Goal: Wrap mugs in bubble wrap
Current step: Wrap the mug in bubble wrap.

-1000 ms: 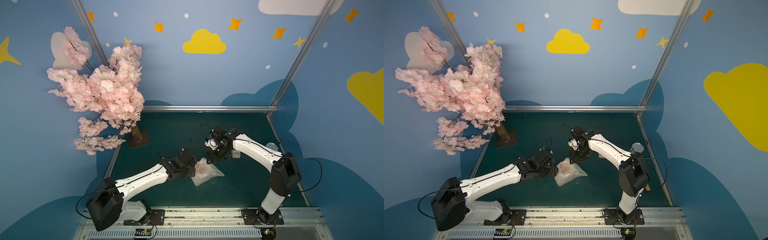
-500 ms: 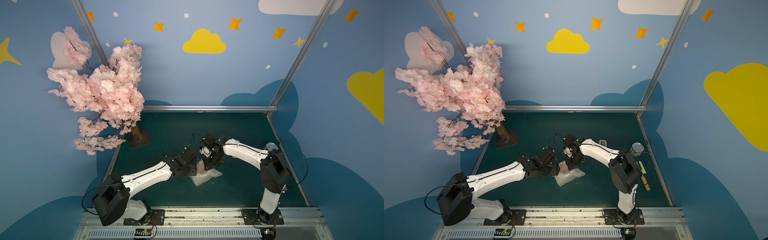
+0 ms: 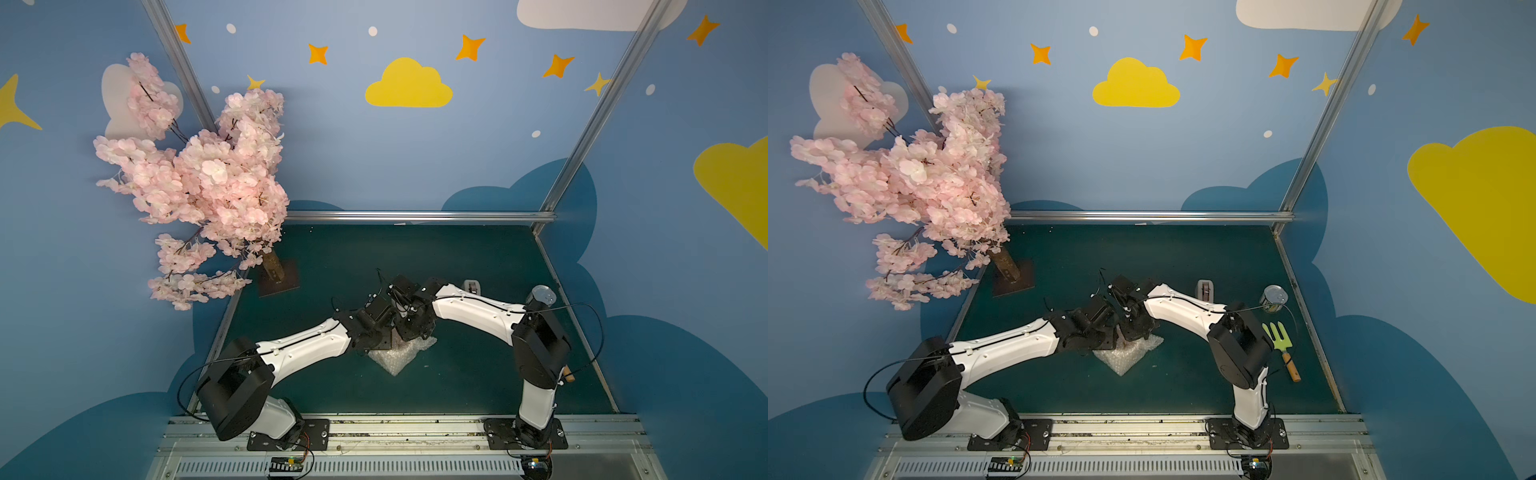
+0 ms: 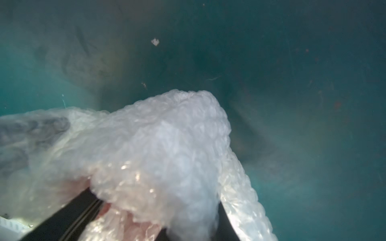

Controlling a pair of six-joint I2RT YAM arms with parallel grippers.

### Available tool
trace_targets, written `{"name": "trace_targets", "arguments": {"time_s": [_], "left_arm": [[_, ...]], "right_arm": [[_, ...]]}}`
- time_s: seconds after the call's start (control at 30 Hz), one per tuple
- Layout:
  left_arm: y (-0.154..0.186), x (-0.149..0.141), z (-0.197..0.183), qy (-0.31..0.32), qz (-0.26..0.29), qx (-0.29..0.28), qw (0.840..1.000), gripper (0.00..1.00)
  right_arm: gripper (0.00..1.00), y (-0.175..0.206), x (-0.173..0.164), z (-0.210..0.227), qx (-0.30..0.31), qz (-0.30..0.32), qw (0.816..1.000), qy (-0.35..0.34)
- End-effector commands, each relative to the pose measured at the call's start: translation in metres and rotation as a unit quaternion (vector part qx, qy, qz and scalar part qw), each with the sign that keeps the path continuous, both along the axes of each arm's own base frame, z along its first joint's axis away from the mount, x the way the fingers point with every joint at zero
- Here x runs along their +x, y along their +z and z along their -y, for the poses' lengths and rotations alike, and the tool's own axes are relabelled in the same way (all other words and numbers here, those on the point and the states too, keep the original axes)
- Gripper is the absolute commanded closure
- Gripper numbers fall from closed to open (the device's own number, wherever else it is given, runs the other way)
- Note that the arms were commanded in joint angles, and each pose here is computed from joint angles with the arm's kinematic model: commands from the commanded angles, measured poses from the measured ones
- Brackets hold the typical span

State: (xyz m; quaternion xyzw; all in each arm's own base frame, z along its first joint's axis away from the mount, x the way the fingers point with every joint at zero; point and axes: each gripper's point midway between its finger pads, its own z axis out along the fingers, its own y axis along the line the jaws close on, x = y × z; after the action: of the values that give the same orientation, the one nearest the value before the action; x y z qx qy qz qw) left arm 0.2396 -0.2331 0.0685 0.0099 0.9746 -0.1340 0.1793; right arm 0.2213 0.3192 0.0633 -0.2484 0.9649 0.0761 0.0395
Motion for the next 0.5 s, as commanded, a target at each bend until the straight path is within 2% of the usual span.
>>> {"name": "trace_targets", "arguments": {"time_s": [0.0, 0.2, 0.47], "left_arm": [[-0.005, 0.003, -0.006, 0.006, 0.002, 0.011, 1.0, 0.47], [-0.005, 0.009, -0.01, 0.014, 0.01, 0.009, 1.0, 0.48], [0.002, 0.035, 0.01, 0.005, 0.066, -0.03, 0.997, 0.49]], "right_arm": [[0.82, -0.072, -0.022, 0.002, -0.031, -0.058, 0.998, -0.008], [0.94, -0.062, -0.013, 0.016, -0.038, -0.048, 0.998, -0.027], [1.0, -0.033, -0.012, 0.047, -0.051, -0.019, 0.993, -0.102]]}}
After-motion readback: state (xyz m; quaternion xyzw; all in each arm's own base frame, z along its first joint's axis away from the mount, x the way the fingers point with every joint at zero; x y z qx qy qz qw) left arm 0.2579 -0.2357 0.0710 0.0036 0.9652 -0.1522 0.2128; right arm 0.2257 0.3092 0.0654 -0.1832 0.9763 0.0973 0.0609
